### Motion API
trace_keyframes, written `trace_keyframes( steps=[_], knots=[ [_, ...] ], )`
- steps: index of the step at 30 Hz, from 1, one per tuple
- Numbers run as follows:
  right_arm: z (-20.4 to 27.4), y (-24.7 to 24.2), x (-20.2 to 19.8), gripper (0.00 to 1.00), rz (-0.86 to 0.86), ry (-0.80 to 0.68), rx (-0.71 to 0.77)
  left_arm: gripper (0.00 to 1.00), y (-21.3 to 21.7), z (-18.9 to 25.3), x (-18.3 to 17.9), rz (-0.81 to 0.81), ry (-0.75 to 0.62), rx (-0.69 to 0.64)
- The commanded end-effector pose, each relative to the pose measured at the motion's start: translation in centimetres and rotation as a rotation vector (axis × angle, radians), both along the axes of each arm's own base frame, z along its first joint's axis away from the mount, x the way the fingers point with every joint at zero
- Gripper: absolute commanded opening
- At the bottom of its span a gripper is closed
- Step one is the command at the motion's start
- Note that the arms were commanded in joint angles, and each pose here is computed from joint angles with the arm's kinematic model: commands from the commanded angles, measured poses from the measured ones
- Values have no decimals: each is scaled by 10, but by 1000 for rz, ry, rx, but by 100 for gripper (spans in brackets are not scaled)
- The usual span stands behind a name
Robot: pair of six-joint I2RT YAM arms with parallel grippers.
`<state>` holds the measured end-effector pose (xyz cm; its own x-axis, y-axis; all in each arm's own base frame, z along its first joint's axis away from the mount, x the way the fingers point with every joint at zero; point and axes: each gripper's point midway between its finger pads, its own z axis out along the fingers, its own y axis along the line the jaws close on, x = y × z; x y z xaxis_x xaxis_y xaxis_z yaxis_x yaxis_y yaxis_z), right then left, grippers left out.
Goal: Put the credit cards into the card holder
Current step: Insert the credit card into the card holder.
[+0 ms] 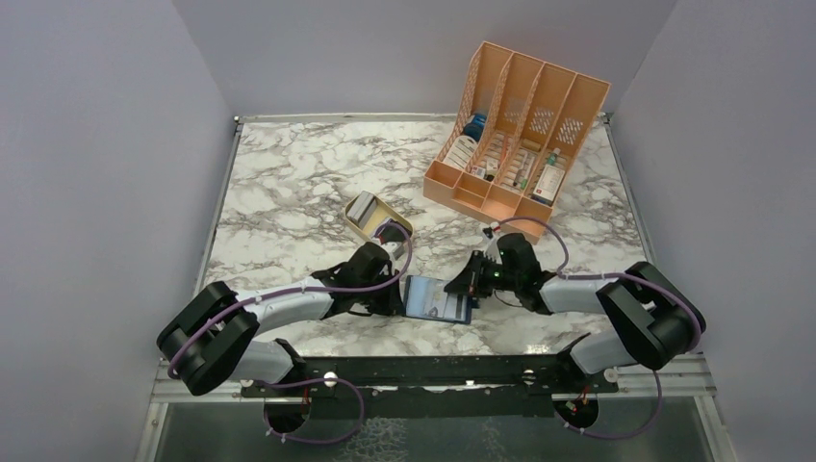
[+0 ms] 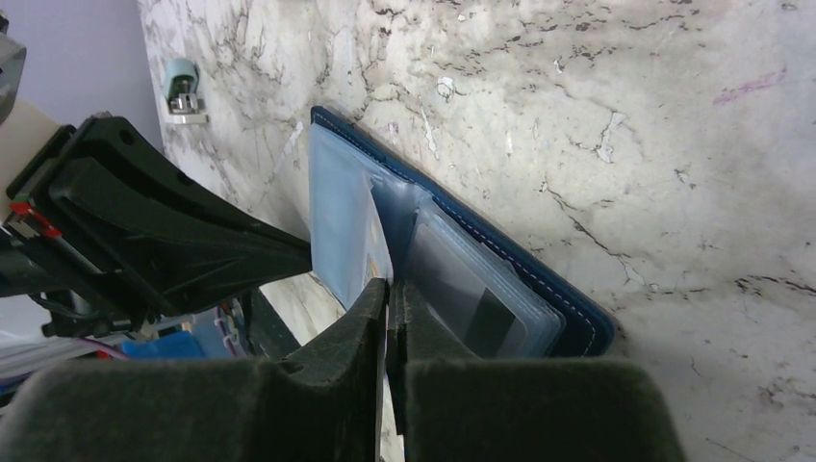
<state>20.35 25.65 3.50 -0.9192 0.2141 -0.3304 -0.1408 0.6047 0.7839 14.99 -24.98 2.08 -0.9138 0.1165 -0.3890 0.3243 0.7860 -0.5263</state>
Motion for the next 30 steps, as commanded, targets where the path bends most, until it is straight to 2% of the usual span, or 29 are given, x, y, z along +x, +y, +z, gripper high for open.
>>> trace_keyframes(
  steps=[1, 4, 8, 17, 21, 30],
  knots=[
    [3, 3, 11, 11, -6, -15, -14, 9, -9, 6, -3, -20, 3, -45],
    [3, -3, 13, 23, -11, -8, -70, 9, -10, 9, 0, -14, -8, -43],
    [14, -11, 17, 34, -30, -34, -129, 9, -8, 16, 6, 18, -31, -46],
    [12, -2, -5, 37, 5, 10, -148, 14, -4, 20, 18, 77, -56, -37],
    [11, -1, -7, 44, -16, 12, -150, 16, -6, 19, 21, 65, -61, -40],
    [2, 6, -7, 48, -18, 29, -186, 11, -16, 10, 16, 22, -21, -70]
  ],
)
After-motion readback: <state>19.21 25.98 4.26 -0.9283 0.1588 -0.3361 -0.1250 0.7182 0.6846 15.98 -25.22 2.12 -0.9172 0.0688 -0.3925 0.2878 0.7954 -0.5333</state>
